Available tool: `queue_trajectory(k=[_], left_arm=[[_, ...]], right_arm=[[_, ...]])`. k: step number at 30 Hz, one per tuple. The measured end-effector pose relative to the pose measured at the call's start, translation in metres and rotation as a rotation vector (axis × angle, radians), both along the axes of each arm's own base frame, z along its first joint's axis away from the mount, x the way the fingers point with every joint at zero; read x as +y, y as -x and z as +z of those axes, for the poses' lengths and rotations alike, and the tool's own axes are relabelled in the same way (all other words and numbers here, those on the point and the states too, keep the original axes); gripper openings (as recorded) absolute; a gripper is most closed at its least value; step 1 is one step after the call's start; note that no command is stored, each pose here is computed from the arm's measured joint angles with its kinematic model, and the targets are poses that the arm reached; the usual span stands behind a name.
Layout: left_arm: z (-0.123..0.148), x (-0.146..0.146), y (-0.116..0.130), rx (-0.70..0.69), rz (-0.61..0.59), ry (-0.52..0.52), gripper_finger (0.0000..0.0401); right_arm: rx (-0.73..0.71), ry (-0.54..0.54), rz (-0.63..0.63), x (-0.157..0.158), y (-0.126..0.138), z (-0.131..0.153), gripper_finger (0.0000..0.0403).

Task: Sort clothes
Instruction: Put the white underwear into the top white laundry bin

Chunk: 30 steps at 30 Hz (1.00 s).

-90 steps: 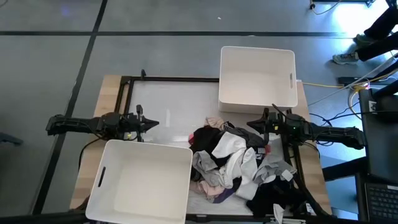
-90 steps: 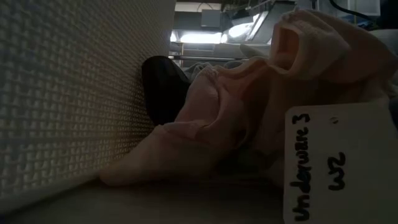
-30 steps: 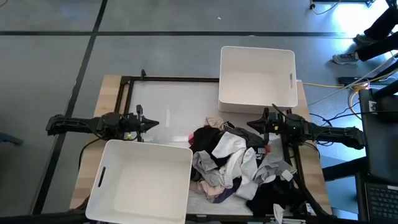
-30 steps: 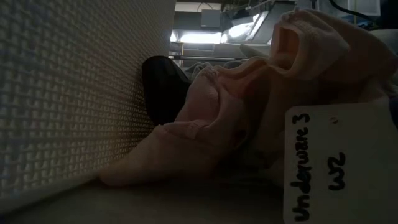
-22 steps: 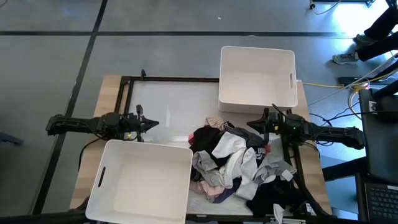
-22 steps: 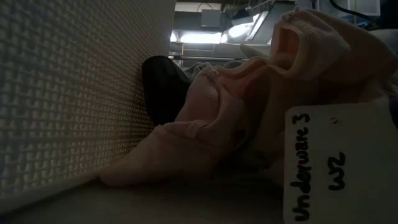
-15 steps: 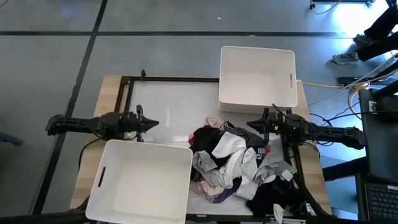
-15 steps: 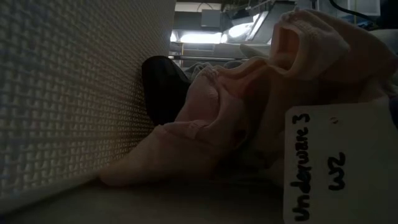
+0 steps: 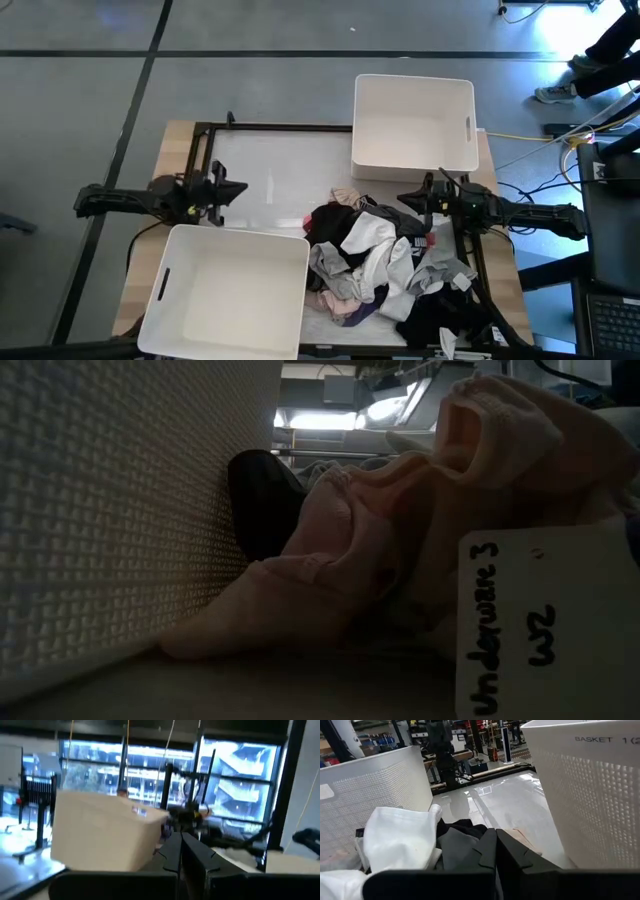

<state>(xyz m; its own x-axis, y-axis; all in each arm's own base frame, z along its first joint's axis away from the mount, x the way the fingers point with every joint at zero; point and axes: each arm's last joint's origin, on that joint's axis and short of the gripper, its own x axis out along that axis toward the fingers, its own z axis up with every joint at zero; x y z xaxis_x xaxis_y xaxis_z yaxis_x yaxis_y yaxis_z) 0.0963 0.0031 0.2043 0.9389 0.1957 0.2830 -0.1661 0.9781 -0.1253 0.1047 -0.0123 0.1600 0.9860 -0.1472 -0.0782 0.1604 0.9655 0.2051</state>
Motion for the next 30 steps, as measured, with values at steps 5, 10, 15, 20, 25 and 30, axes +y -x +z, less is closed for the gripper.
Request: queue_trajectory(k=[5,10,15,20,25,30], left_arm=[[0.024,0.0,0.001,-0.007,0.018,-0.057,0.0004],[0.052,0.0,-0.013,0.048,0.027,-0.096,0.0004],[0.08,-0.002,-0.045,0.165,0.026,-0.116,0.0004],[0.111,-0.003,-0.087,0.289,0.021,-0.13,0.0004],[0.135,-0.005,-0.135,0.409,0.018,-0.169,0.0004],[0.148,-0.01,-0.181,0.503,0.002,-0.226,0.0004]], right_arm=[[-0.016,0.046,-0.021,-0.001,0.0,0.002,0.001],[-0.061,0.099,-0.04,-0.001,0.0,0.007,0.001],[-0.075,0.123,-0.011,0.0,0.0,0.009,0.001],[-0.076,0.127,0.032,0.001,0.0,0.009,0.001],[-0.066,0.155,0.036,0.001,0.0,0.011,0.001],[-0.104,0.178,0.047,0.001,0.001,0.023,0.001]])
